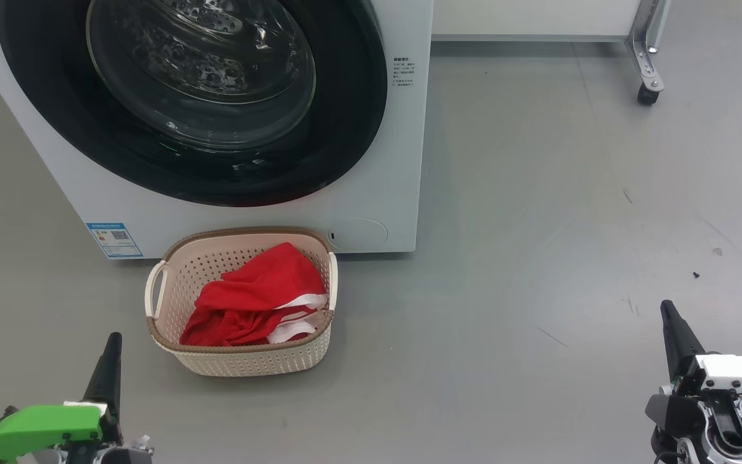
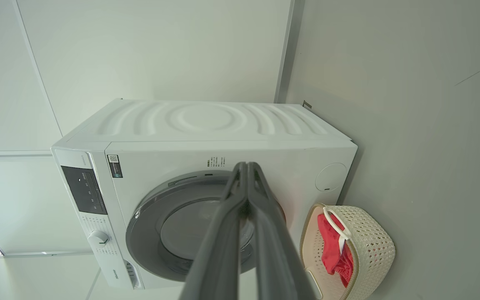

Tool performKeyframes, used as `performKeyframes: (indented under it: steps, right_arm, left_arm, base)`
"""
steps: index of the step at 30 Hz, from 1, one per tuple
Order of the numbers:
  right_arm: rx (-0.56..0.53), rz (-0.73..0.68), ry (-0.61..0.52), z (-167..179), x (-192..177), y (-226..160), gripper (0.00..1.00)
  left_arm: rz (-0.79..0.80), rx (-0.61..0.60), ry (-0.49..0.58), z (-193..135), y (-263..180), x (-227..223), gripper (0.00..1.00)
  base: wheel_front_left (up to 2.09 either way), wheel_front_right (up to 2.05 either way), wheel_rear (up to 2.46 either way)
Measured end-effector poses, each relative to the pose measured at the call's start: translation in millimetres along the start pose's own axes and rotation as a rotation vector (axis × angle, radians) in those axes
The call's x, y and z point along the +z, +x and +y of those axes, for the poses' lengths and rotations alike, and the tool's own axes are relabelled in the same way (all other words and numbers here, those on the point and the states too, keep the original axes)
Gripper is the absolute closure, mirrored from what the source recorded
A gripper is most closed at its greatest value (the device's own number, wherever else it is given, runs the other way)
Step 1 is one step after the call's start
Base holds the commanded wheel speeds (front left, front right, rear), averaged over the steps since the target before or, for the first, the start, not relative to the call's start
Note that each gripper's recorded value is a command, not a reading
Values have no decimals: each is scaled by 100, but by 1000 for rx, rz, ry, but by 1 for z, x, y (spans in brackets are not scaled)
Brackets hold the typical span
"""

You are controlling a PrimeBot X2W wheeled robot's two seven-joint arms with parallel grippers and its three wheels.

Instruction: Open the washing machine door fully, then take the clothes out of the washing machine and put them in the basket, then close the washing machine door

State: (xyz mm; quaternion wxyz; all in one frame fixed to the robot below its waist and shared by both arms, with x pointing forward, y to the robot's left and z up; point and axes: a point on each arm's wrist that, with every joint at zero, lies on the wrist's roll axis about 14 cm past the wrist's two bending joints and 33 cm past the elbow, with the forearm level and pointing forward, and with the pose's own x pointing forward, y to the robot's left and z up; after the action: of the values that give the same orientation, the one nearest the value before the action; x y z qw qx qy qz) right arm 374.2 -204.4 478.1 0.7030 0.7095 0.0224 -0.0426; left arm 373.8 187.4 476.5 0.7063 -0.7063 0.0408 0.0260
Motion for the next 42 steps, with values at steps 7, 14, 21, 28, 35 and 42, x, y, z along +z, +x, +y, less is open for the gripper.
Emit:
performKeyframes:
  steps: [7,14,21,28,35,42]
  right_arm:
    - [0,-1,0,0,0,0,100]
    - [0,-1,0,0,0,0,100]
    - [0,-1,0,0,0,0,100]
    - [0,0,0,0,0,0,100]
    - [0,-1,0,0,1,0,100]
    - [0,-1,1,0,1,0,100]
  left_arm:
    - [3,0,0,0,0,0,100]
    - [7,0,-1,0,0,-1,100]
    - [7,0,-1,0,0,-1,100]
    - [7,0,-1,0,0,-1,100]
    - [6,0,-1,0,0,-1,100]
    - [6,0,-1,0,0,-1,100]
  base:
    - [0,0,0]
    - [0,0,0]
    - [0,0,0]
    - [0,0,0]
    - [0,0,0]
    - [0,0,0]
